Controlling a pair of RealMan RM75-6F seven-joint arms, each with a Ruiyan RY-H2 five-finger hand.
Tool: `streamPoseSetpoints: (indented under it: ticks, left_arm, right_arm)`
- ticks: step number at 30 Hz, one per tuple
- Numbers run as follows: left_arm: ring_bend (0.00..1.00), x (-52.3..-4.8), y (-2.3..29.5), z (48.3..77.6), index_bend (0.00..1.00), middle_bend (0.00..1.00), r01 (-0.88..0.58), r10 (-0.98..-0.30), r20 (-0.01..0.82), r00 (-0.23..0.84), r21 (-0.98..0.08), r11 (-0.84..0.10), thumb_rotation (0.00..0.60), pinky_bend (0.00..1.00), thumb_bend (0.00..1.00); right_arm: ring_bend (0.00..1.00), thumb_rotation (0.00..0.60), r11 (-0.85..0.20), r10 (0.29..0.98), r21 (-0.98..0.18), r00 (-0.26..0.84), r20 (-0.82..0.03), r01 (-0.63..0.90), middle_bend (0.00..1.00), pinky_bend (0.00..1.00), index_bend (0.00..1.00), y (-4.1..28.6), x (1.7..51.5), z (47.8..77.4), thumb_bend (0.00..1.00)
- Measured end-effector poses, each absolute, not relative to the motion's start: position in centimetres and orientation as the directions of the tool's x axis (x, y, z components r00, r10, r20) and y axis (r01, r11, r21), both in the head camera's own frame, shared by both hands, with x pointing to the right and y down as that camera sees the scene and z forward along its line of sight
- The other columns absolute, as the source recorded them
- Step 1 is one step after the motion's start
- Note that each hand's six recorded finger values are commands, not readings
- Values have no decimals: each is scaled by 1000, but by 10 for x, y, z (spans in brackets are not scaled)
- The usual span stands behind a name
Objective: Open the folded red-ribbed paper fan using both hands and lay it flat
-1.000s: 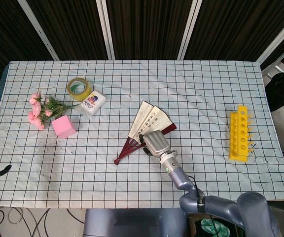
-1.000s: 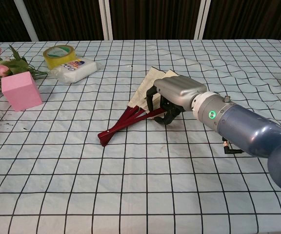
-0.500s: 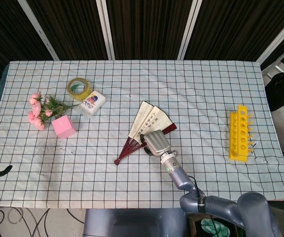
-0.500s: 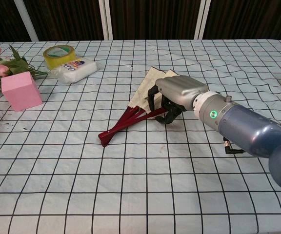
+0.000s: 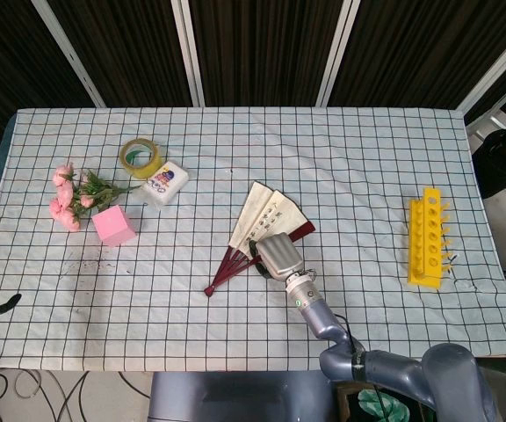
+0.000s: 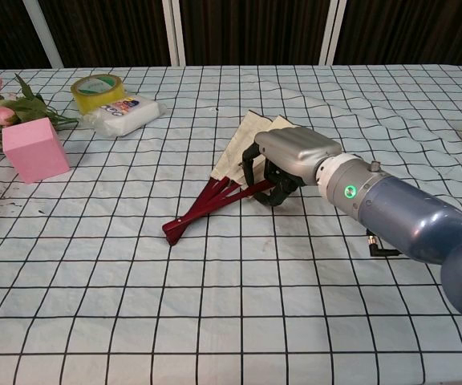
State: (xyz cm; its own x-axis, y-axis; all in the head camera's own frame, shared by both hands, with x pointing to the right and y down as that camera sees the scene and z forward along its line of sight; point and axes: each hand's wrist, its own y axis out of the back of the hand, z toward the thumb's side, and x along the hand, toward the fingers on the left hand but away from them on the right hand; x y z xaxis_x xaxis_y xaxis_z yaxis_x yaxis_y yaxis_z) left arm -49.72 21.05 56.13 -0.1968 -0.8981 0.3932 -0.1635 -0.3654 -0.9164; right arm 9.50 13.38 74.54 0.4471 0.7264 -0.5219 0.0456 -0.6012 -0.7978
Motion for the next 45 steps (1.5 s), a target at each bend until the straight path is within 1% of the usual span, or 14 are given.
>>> streamPoseSetpoints:
  ticks: [3, 7, 17, 23, 32, 37, 39, 41, 43, 45]
  left_arm:
    - [0, -497, 211, 561, 0, 0, -162, -898, 392, -197, -917, -365, 600, 0, 9]
    - [0, -497, 210, 561, 0, 0, -162, -898, 392, -199, -917, -364, 600, 0, 9]
    - [0, -497, 211, 561, 0, 0, -165, -899, 389, -201, -918, -361, 600, 0, 9]
    - [0, -497, 211, 560, 0, 0, -158, -900, 386, -203, -920, -358, 600, 0, 9]
    - [0, -499, 209, 557, 0, 0, -145, -908, 356, -222, -933, -330, 600, 0, 17]
    - [0, -496, 200, 549, 10, 0, -139, -921, 321, -220, -945, -296, 600, 6, 27]
    - [9, -491, 191, 545, 49, 8, -147, -929, 304, -211, -950, -277, 600, 39, 36]
    - [71, -484, 180, 540, 118, 75, -151, -939, 284, -191, -954, -258, 600, 116, 47]
    - [185, -473, 163, 534, 184, 189, -137, -954, 257, -152, -962, -238, 600, 241, 60]
    - [225, -460, 143, 527, 199, 234, -114, -969, 225, -102, -970, -213, 600, 291, 72]
  right_arm:
    - [972, 600, -599, 728, -799, 451, -517, 52, 924, 918, 662, 134, 94, 744, 488]
    - [973, 600, -586, 734, -808, 465, -495, 65, 924, 917, 736, 132, 93, 740, 546]
    - [976, 600, -560, 751, -822, 480, -454, 98, 927, 917, 805, 130, 99, 730, 585]
    - [993, 600, -530, 770, -838, 488, -411, 130, 949, 917, 856, 124, 103, 717, 644]
    - [1000, 600, -456, 814, -864, 493, -309, 212, 963, 917, 893, 99, 111, 682, 658]
    - [1000, 600, -414, 832, -877, 491, -257, 243, 965, 918, 897, 81, 115, 660, 658]
    - [1000, 600, -400, 838, -881, 490, -240, 252, 965, 918, 897, 74, 116, 652, 658]
    - [1000, 600, -387, 842, -884, 490, -223, 262, 966, 918, 899, 67, 117, 643, 659]
    - [1000, 600, -381, 843, -885, 493, -214, 268, 967, 918, 902, 63, 117, 635, 659]
    - [1000, 600, -383, 843, -882, 495, -212, 276, 967, 918, 902, 59, 117, 630, 658]
